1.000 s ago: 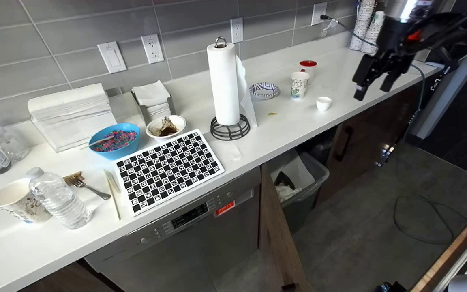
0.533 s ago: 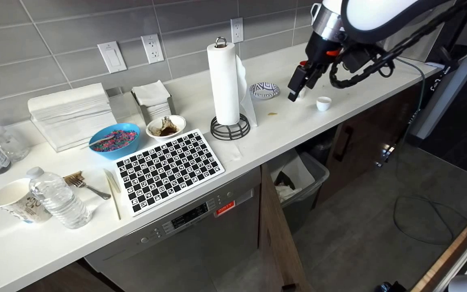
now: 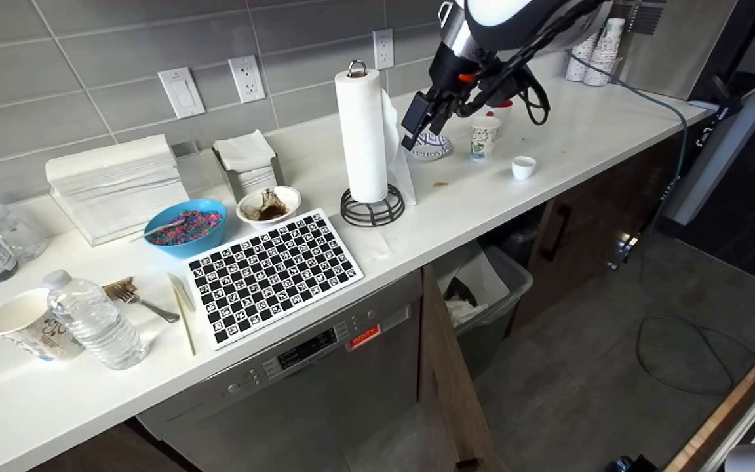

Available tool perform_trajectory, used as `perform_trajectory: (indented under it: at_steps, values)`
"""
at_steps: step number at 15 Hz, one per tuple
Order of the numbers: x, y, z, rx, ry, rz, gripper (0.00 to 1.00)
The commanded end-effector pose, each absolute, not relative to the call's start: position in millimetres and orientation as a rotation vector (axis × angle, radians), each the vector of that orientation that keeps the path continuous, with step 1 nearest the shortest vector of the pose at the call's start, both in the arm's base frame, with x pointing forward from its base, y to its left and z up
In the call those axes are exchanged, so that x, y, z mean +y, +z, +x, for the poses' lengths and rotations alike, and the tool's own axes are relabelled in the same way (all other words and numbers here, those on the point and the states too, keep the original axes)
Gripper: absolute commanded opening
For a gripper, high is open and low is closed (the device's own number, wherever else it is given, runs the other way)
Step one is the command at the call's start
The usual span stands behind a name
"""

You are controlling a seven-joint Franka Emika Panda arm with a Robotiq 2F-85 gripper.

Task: Remove the wipe from the roll and put it on the left

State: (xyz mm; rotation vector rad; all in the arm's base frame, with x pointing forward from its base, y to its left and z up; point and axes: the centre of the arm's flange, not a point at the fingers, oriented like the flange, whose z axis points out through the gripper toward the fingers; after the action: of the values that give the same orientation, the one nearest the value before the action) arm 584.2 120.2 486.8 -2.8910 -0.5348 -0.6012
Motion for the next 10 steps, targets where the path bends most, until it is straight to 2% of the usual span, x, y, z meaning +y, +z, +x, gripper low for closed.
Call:
perform_trajectory:
  at_steps: [1,6,10]
  values:
    - [120.6,484.8,585.3,-0.536,-0.597,-2.892,1.00]
    - [124.8,490.9,585.3,-0.472,-0.637,-2.875,1.00]
    - [146.5,486.8,596.1,-0.297,-0.840,-2.842,1.00]
